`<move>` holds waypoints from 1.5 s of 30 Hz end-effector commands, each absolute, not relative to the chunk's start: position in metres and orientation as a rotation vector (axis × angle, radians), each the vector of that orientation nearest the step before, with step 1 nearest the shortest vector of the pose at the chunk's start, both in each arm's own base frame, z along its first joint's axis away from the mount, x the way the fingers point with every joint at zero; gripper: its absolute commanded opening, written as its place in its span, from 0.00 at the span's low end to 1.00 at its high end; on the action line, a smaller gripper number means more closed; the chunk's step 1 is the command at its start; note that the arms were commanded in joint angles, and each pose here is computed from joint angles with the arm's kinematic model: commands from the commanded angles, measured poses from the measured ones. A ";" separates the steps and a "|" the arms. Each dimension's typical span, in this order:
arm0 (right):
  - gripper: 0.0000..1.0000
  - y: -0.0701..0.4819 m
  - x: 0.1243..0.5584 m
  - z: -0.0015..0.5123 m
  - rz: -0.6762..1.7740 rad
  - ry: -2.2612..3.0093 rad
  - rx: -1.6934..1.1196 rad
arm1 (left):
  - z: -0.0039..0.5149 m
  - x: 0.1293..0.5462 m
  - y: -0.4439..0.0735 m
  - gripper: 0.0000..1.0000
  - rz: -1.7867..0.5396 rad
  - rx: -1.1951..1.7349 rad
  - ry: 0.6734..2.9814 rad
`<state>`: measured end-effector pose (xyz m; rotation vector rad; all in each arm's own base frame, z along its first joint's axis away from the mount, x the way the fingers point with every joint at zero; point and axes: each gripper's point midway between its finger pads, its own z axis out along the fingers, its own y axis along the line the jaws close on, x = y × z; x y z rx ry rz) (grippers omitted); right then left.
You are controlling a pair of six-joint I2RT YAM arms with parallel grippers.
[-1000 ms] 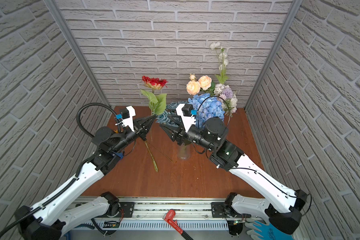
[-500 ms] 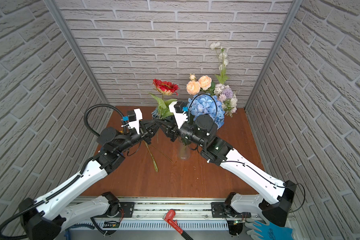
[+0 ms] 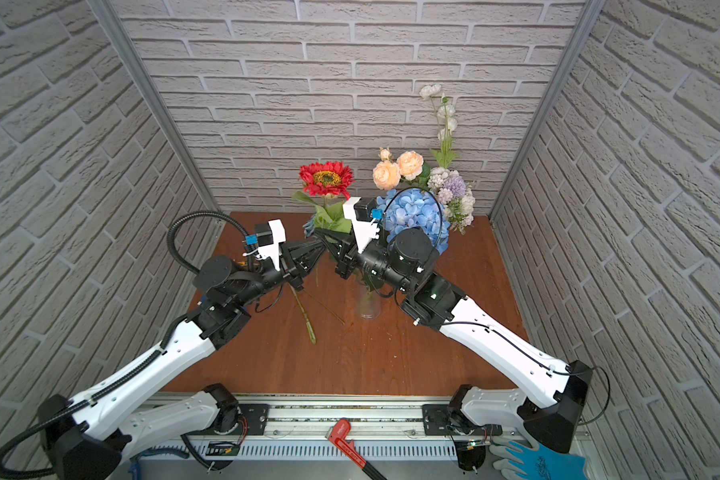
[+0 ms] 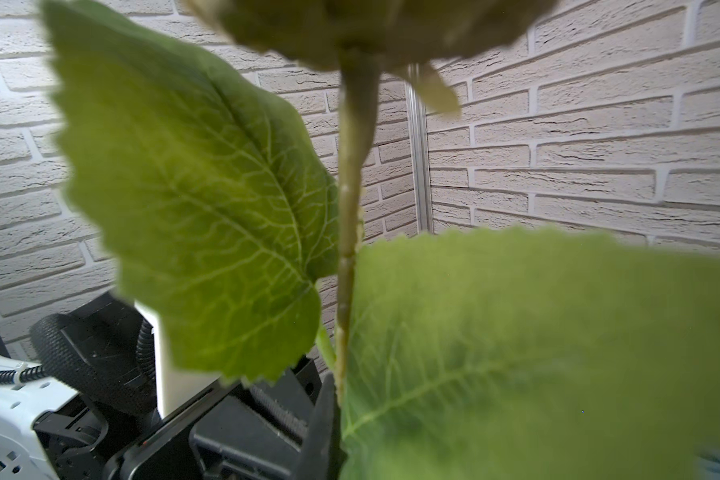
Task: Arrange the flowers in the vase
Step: 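Lower the red gerbera into the glass vase with the right gripper while the left withdraws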
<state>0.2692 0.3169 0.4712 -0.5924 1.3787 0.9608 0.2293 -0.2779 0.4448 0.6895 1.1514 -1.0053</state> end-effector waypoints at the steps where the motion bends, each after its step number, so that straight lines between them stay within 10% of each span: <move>1: 0.06 0.309 0.268 0.481 0.939 1.331 -0.575 | 0.461 0.225 -0.273 0.83 -0.997 0.668 1.087; 3: 0.06 0.303 0.270 0.478 0.907 1.348 -0.570 | 0.456 0.227 -0.271 0.98 -0.985 0.654 1.113; 21: 0.06 0.268 0.266 0.424 0.554 1.442 -0.742 | 0.338 0.325 -0.138 0.98 -0.770 -0.037 1.505; 45: 0.06 0.253 0.325 0.374 0.336 1.363 -0.605 | 0.266 0.351 -0.127 0.98 -0.739 -0.174 1.695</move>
